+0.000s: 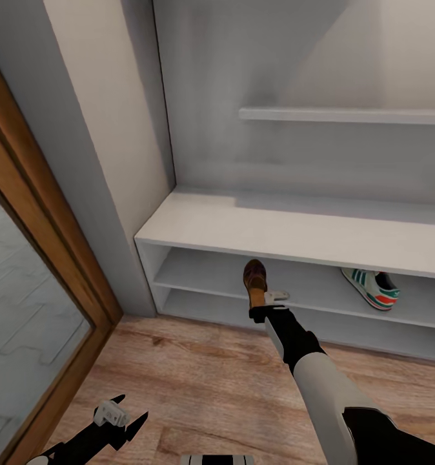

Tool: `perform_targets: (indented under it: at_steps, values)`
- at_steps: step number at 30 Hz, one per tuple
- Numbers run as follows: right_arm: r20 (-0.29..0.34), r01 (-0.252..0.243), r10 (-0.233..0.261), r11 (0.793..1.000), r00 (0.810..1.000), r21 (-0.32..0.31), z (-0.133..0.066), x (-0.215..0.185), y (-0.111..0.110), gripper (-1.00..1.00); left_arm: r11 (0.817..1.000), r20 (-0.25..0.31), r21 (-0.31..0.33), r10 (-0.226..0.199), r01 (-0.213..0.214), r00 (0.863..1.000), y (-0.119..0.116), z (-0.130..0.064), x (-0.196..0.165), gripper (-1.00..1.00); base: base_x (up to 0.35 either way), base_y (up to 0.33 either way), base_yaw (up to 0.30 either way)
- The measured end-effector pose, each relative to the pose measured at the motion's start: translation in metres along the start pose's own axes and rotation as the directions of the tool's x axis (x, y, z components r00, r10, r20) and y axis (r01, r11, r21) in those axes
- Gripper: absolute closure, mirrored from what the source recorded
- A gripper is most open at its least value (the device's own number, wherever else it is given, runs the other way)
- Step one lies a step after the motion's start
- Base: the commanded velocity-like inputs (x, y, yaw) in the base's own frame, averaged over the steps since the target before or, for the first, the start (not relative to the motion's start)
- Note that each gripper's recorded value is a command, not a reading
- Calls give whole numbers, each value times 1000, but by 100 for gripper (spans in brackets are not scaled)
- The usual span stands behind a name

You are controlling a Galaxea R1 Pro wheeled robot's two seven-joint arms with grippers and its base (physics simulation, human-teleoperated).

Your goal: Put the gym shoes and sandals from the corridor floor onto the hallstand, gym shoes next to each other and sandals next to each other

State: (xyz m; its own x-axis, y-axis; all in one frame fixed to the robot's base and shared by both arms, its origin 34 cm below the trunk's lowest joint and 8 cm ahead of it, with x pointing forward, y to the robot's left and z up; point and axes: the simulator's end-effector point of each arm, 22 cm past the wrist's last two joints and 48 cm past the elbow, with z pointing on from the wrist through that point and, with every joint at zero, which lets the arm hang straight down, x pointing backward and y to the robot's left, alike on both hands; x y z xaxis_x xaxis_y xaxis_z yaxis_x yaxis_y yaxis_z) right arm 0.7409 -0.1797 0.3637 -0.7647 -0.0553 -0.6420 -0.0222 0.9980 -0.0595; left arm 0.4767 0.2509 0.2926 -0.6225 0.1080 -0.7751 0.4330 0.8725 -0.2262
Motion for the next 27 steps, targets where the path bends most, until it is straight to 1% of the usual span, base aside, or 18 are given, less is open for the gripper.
perform_targets:
  at_steps: [3, 12, 23, 27]
  values:
    - [0, 0, 0, 1000, 1000, 0, 0, 0, 0, 100, 1000, 0, 0, 0, 0, 1000, 0, 0, 0, -100, 42, -38, 0]
    - [0, 0, 0, 1000, 1000, 0, 0, 0, 0, 100, 1000, 0, 0, 0, 0, 1000, 0, 0, 0, -100, 124, -124, 0]
    - [-2, 1, -1, 1000, 1000, 0, 0, 1, 0, 100, 1000, 0, 1, -1, 1, 1000, 0, 0, 0, -100, 22, -11, 0]
    - [-2, 0, 0, 1000, 1000, -1, 0, 1, 0, 100, 1000, 1, 1, -1, 1, 1000, 0, 0, 0, -100, 115, -1, 0]
